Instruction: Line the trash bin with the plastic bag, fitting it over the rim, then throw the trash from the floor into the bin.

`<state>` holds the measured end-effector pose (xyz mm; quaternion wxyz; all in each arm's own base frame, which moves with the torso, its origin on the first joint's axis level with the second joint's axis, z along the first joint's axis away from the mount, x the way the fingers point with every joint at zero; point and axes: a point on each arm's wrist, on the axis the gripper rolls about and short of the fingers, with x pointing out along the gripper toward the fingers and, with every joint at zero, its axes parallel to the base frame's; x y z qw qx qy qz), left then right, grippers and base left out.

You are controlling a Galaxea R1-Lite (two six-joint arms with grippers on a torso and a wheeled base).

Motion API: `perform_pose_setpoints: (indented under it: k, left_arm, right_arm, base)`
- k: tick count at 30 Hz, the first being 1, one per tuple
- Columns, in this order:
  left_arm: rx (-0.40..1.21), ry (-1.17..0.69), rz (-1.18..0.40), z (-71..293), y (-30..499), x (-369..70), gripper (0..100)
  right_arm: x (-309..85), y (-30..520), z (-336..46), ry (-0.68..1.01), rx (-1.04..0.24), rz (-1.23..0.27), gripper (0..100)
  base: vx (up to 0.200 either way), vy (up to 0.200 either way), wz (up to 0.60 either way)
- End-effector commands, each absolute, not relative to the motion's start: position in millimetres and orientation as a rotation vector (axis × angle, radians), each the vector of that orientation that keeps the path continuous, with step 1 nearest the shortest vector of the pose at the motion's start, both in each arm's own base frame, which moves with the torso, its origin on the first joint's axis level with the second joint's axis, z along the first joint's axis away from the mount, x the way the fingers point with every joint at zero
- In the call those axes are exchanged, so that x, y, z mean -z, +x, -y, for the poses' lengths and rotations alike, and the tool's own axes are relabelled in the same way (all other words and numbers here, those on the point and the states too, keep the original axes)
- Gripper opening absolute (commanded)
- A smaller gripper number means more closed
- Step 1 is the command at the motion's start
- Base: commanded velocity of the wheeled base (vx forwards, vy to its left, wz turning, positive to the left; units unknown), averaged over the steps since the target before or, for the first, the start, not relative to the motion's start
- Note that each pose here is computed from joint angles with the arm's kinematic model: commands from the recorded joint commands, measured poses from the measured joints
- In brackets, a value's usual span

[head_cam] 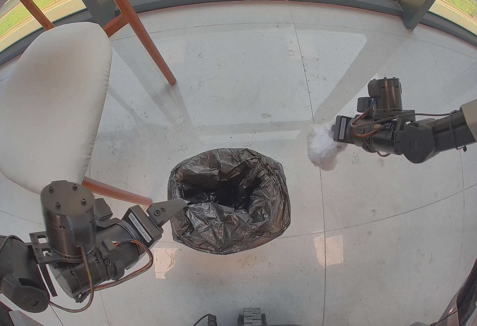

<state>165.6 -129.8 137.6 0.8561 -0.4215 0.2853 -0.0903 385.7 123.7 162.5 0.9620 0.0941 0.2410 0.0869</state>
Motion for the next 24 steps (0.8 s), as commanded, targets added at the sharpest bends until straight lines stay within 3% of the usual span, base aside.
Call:
perform_pose_setpoints:
  k: [1,15,24]
  left_arm:
    - [0.279,-0.884,-0.482,117,150,-161,100]
    - [0.294,-0.813,-0.446,103,134,-159,100]
    - [0.286,-0.817,-0.445,101,134,-158,100]
  right_arm:
    - [-189,320,-165,0.164,-0.342,-0.477,0]
    - [-166,284,-244,0.077,-0.551,-0.543,0]
    - [-150,294,-286,0.08,-0.619,-0.488,0]
  base:
    - [0.0,0.0,0.0]
    - [0.0,0.0,0.0]
    - [0.0,0.0,0.0]
